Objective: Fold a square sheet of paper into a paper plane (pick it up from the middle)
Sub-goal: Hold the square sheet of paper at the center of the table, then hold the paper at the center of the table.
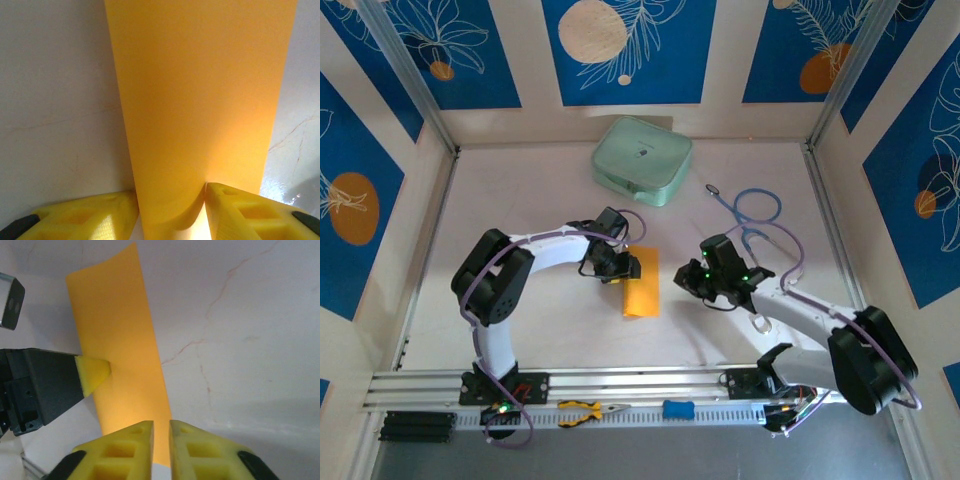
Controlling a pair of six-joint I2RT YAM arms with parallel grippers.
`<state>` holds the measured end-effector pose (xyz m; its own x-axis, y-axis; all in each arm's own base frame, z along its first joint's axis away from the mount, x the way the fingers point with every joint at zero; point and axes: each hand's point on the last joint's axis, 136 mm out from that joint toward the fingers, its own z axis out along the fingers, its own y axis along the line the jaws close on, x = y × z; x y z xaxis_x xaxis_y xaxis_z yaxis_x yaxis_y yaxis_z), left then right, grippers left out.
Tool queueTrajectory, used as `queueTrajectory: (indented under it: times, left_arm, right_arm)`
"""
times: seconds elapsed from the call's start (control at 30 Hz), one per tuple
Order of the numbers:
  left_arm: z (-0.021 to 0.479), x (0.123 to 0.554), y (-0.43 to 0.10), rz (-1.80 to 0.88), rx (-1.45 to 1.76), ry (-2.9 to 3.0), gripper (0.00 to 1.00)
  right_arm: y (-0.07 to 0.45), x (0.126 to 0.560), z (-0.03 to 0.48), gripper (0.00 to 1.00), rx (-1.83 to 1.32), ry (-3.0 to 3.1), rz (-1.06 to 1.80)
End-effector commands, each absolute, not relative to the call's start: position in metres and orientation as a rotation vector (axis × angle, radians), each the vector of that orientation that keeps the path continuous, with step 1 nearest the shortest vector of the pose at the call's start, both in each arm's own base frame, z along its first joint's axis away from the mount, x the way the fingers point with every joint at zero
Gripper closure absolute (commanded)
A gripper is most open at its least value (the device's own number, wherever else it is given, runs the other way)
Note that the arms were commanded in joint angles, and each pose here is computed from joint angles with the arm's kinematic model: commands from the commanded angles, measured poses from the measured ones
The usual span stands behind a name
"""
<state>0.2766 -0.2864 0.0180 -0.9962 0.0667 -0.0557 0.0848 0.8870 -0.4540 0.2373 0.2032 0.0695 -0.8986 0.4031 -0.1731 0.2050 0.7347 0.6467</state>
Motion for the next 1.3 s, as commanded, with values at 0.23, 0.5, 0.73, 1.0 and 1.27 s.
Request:
queueTrajectory:
  times: [0.23, 0.5, 0.73, 1.0, 1.27]
  left_arm:
    - [-0.034, 0.264, -0.254, -0.453, 0.103, 3.118, 0.52]
    - [-0.035, 0.264, -0.254, -0.448, 0.095, 3.120, 0.52]
    - [-0.035, 0.265, -0.253, -0.446, 0.080, 3.113, 0.53]
    - [-0.036, 0.265, -0.255, -0.455, 0.080, 3.115, 0.53]
    - [-0.037, 0.265, -0.256, -0.465, 0.078, 3.118, 0.52]
  right_arm:
    - [0.253, 0.259, 0.058, 0.97, 0.348, 2.663, 1.110]
    - [0.272, 0.274, 0.041, 1.00, 0.326, 2.713, 1.101]
    - [0.242, 0.273, 0.044, 0.99, 0.470, 2.645, 1.032]
    - [0.219, 0.269, 0.060, 0.99, 0.527, 2.584, 1.002]
    - [0.205, 0.262, 0.061, 0.99, 0.591, 2.544, 0.997]
